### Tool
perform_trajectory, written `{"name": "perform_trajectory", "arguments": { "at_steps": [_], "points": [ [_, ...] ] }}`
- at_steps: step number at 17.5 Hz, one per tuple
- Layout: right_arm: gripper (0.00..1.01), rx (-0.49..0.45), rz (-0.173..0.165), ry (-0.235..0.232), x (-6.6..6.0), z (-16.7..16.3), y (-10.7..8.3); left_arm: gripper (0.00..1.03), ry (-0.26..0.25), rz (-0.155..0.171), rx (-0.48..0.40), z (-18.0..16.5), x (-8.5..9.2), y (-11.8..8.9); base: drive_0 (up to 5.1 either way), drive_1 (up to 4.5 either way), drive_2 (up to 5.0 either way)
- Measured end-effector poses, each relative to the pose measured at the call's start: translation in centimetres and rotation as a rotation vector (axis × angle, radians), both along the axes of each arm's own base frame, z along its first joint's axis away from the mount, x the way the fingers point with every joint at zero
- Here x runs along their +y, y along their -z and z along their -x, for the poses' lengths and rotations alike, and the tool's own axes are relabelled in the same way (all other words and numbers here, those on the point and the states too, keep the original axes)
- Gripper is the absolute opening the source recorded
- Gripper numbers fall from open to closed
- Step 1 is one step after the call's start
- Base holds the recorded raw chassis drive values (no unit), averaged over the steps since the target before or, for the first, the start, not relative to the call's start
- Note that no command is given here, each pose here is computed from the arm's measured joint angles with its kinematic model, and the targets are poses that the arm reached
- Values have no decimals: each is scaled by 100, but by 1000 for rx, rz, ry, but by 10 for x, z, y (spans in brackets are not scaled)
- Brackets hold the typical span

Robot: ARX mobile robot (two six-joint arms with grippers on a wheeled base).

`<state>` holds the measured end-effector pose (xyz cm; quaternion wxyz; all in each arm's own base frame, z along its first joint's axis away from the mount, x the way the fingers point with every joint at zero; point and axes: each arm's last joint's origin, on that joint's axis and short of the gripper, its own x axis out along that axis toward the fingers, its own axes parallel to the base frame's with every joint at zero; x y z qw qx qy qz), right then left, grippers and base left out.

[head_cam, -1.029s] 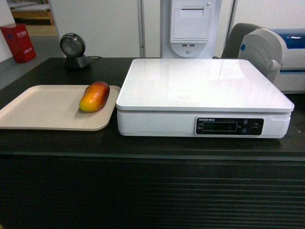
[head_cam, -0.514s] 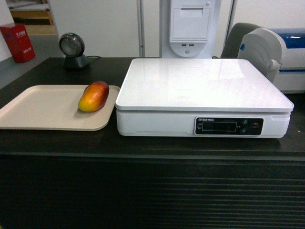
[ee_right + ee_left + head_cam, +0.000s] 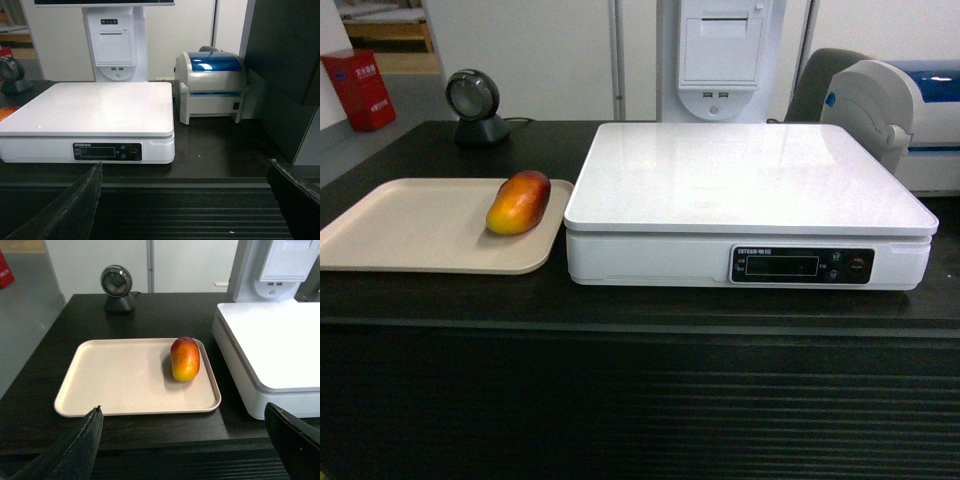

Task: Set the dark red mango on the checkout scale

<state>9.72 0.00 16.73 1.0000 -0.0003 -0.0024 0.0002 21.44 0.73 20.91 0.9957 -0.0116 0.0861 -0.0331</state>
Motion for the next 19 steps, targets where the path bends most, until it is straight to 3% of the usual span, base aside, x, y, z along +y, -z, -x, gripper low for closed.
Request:
{"name": "perform_trajectory", "arguments": {
  "at_steps": [4, 6, 10, 11, 13, 19],
  "points": [
    [98, 0, 0, 0, 0, 0, 0, 98, 95, -14, 173, -98, -6, 18, 0, 0, 0],
    [98, 0, 0, 0, 0, 0, 0, 98, 121, -21, 221, -144, -11, 25, 0, 0, 0],
    [98, 0, 0, 0, 0, 0, 0, 98, 177, -65, 294, -216, -25, 39, 0, 0, 0],
    [98, 0, 0, 0, 0, 0, 0, 98, 188, -80, 308, -230, -28, 43, 0, 0, 0],
    [98, 0, 0, 0, 0, 0, 0, 98, 206, -76, 331, -251, -31, 49, 0, 0, 0],
    [98, 0, 0, 0, 0, 0, 0, 98, 248, -68, 358, -266, -36, 54, 0, 0, 0]
  ]
}}
